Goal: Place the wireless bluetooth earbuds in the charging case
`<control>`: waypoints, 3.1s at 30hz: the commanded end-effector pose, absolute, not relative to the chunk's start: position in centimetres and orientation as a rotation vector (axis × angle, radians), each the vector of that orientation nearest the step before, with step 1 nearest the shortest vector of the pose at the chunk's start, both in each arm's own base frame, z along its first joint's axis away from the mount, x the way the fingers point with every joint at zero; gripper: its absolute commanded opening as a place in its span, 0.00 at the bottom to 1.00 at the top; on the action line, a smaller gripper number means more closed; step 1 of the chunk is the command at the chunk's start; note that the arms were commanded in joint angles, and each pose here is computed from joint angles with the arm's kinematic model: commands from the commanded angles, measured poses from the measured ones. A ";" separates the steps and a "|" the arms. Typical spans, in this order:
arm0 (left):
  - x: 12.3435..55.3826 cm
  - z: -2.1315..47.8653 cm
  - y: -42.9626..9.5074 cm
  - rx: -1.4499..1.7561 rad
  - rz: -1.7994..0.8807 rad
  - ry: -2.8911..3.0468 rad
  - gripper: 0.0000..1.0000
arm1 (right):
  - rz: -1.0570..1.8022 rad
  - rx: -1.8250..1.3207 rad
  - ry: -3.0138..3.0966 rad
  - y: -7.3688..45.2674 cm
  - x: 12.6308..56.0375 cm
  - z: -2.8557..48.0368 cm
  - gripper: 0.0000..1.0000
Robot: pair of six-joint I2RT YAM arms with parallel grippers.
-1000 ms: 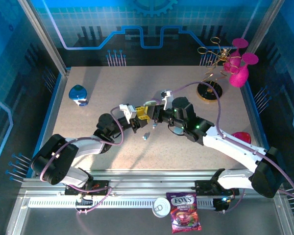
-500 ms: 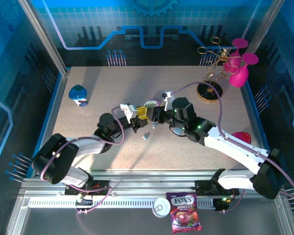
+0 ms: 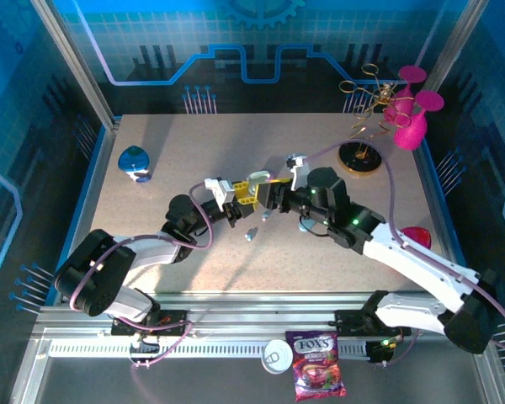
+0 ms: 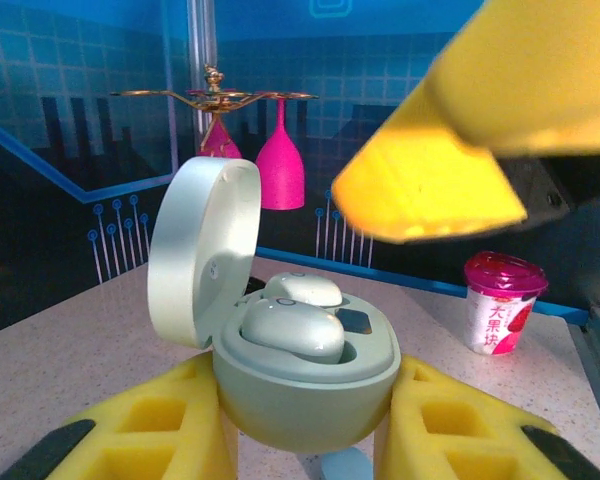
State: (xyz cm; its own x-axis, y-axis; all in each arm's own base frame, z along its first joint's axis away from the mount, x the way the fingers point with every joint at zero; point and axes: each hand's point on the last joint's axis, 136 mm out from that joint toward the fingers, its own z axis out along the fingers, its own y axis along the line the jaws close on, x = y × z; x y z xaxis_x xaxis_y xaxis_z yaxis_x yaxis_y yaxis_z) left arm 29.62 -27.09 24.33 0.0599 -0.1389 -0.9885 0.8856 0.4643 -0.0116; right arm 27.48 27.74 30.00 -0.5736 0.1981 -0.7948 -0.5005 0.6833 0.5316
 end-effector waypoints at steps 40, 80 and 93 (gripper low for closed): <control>28.4 27.2 -27.8 0.862 -0.920 1.146 0.20 | 1.330 -0.061 2.260 25.6 27.1 26.6 0.85; 27.8 23.4 -26.6 0.894 -0.851 1.319 0.95 | 1.363 0.304 2.261 22.3 32.5 17.5 0.21; 28.2 17.8 -26.1 0.932 -0.698 1.605 0.99 | 0.721 0.377 2.399 16.9 41.2 9.2 0.23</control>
